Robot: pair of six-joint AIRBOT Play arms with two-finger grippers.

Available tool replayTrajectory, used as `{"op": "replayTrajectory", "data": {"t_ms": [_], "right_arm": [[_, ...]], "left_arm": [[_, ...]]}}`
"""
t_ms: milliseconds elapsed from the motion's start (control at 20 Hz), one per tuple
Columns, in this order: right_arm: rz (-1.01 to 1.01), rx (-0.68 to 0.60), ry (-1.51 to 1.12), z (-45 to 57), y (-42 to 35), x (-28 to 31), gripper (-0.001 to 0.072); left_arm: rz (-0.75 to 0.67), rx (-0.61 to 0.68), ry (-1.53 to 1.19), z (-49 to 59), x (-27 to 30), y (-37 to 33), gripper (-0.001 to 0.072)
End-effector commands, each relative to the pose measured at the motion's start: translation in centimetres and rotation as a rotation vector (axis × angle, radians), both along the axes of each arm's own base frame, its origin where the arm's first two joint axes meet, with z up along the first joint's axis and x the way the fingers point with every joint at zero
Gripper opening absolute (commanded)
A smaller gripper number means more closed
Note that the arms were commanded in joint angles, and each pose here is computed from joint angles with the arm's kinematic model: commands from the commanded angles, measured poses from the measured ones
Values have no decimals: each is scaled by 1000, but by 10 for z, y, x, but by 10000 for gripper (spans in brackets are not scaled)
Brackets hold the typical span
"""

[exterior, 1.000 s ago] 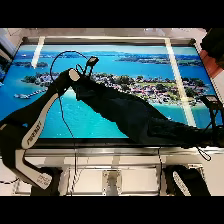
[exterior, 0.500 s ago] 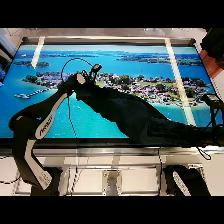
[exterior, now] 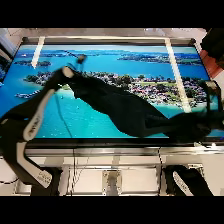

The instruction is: Fold the clothes and pants, and hang the long-sleeved shirts on hangers.

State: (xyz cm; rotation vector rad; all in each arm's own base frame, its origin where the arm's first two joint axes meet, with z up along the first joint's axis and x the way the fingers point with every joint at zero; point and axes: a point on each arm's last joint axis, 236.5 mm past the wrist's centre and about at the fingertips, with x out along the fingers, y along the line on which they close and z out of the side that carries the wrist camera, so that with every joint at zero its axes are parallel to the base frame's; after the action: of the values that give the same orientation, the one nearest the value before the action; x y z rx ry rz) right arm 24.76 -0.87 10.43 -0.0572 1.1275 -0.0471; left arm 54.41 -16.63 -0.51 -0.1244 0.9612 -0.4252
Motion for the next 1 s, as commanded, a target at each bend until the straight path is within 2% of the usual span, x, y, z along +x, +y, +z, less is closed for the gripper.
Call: {"op": "replayTrajectory", "data": {"t_ms": [0,200,350,500,600,800,950], "right_arm": [[48,-92,-63,-25,-10,84,24],[38,-79,56,-71,-11,168,24],[44,-95,121,-76,-20,214,24],[-19,-70,25,-37,-44,260,23],[-58,5,-109,8,-54,288,22],[-53,280,-427,104,-49,321,21],[49,478,-599,157,-37,324,22]], "left_arm": [[311,79,-100,74,12,150,21],[554,94,-198,144,-20,280,21],[675,91,-215,159,-42,337,21],[766,5,-241,167,-47,365,21],[800,-57,-295,180,-42,371,21],[821,-201,-406,211,-25,364,21],[753,-183,-486,244,-22,359,21]]}}
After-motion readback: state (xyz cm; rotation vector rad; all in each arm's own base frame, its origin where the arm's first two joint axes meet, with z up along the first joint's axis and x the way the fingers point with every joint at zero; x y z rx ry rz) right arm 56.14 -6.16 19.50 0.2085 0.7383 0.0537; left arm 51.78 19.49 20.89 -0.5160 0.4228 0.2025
